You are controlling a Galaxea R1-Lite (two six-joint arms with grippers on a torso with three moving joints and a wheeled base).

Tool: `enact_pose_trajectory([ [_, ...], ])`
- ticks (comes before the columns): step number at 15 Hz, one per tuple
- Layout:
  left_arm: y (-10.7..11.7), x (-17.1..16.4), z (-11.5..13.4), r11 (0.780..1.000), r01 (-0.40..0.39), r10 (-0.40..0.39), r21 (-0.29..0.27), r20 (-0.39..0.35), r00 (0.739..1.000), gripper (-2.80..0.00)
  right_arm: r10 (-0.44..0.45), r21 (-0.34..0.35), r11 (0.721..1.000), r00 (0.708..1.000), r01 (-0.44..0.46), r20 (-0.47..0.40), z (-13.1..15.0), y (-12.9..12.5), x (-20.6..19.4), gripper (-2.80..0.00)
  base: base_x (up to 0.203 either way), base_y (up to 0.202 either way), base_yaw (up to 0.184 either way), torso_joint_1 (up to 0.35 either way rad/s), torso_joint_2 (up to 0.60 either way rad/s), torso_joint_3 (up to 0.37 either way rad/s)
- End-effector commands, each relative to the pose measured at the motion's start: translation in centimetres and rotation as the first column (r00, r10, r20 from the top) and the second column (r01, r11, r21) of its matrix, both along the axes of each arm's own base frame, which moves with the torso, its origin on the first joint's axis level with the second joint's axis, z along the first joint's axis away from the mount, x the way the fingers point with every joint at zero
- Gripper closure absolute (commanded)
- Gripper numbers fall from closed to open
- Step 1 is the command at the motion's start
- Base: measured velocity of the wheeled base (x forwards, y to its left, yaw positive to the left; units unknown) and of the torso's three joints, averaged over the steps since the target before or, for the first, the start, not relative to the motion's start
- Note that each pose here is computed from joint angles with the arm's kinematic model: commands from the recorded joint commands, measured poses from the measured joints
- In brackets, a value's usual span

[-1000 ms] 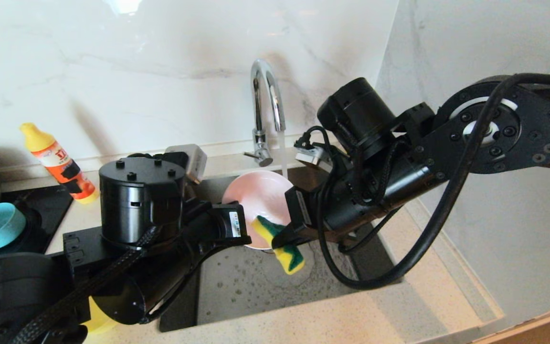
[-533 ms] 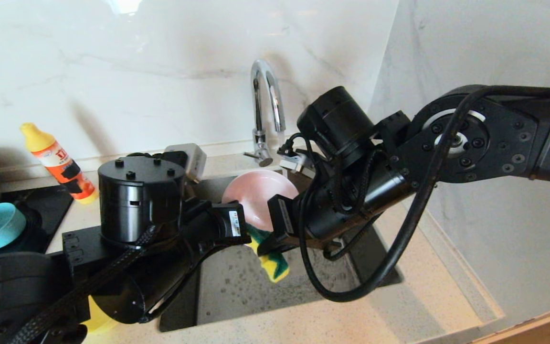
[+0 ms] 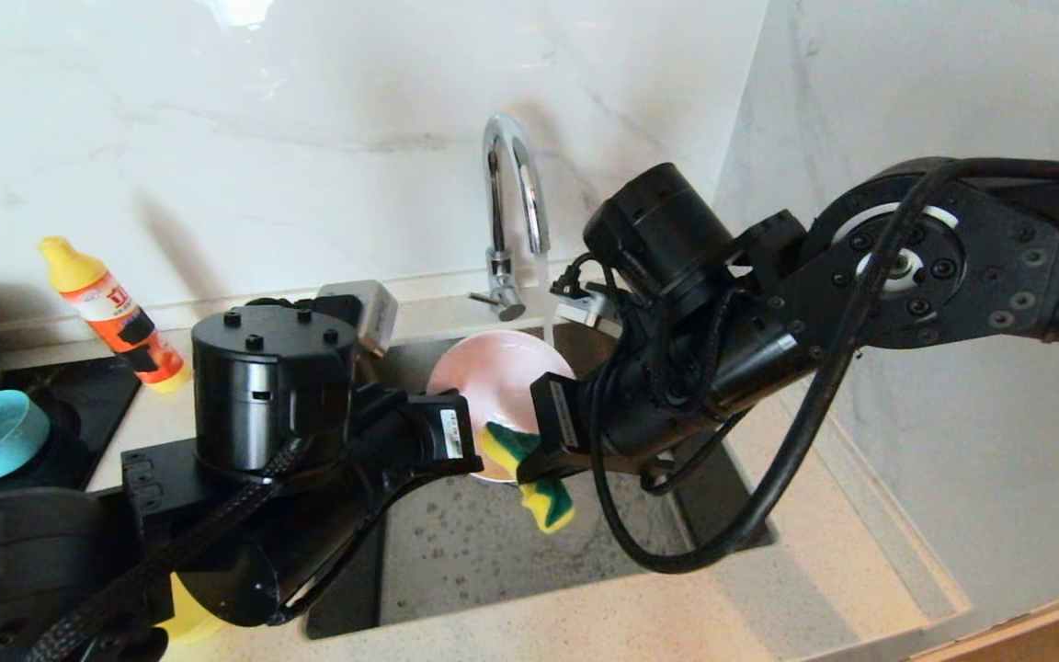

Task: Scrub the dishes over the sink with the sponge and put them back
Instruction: Wipe the bowl

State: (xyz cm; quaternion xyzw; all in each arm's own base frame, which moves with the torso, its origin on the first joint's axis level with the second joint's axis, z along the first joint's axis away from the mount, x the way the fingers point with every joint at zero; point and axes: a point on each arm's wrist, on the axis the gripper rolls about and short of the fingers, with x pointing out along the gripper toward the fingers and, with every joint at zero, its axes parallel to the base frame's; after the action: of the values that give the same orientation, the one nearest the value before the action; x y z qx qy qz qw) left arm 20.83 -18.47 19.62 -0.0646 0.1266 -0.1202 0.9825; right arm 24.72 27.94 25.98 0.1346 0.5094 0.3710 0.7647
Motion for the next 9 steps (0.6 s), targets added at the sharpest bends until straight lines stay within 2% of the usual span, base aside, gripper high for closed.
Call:
enact_pose_trajectory([
  [1,0.0,0.0,0.0,1.0,-0.003,0.003,-0.003,0.003,1.0,0.0,-0.007,0.012,1.0,1.0,0.007,0.009,0.8,-0.6,-0.3,0.0,0.0,0.0,0.0,0.0,0.0,0.0],
  [6,0.1,-0.1,0.4,1.0,-0.006,0.006,-0.007,0.013,1.0,0.0,-0.048,0.048,0.998,0.998,0.046,0.045,2.5,-2.4,0.0,0.0,0.0,0.0,0.0,0.0,0.0,0.0],
  [9,0.2,-0.3,-0.2,1.0,-0.004,0.004,0.007,-0.003,1.0,0.0,-0.048,0.072,0.996,0.996,0.043,0.072,3.2,-2.4,0.1,0.0,0.0,0.0,0.0,0.0,0.0,0.0],
])
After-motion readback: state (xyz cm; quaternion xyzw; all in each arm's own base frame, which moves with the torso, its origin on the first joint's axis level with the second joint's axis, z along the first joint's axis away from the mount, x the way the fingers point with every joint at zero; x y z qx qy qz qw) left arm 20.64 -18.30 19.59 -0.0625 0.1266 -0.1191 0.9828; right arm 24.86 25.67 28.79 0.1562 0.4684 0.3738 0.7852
